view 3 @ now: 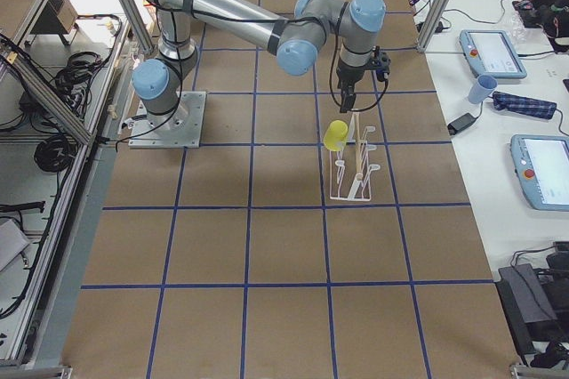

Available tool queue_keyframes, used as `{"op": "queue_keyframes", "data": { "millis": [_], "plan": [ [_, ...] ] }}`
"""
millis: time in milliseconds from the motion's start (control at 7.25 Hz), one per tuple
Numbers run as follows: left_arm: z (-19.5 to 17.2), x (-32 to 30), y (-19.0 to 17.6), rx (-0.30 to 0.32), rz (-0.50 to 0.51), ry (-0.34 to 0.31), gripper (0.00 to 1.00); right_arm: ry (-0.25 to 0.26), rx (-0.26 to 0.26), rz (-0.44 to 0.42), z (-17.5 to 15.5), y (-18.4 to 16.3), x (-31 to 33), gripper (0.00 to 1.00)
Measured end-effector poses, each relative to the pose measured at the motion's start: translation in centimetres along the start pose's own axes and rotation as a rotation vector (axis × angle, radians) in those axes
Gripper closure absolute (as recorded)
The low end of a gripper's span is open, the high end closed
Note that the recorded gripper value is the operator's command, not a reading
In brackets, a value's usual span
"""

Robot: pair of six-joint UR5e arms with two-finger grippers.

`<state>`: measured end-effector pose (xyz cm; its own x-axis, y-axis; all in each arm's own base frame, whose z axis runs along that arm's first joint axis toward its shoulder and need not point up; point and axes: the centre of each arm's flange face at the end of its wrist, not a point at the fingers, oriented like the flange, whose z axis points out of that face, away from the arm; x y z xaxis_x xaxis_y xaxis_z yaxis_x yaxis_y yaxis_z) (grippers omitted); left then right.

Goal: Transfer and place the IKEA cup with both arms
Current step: 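Lower the right gripper onto the yellow cup on the wire rack, then close the right gripper on the yellow cup's rim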

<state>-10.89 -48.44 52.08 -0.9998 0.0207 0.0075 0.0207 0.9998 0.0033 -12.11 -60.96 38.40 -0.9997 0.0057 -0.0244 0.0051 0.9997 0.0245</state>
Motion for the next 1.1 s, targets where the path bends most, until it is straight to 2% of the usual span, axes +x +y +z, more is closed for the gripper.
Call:
{"op": "queue_keyframes", "data": {
  "millis": [690,1103],
  "plan": [
    [0.0,-0.1,0.0,0.0,0.0,0.0,0.0,0.01,-0.006,-0.014,5.9,-0.2,1.8,0.0],
    [0.0,-0.1,0.0,0.0,0.0,0.0,0.0,0.039,-0.012,-0.027,7.3,0.4,2.1,0.0]
  ]
}}
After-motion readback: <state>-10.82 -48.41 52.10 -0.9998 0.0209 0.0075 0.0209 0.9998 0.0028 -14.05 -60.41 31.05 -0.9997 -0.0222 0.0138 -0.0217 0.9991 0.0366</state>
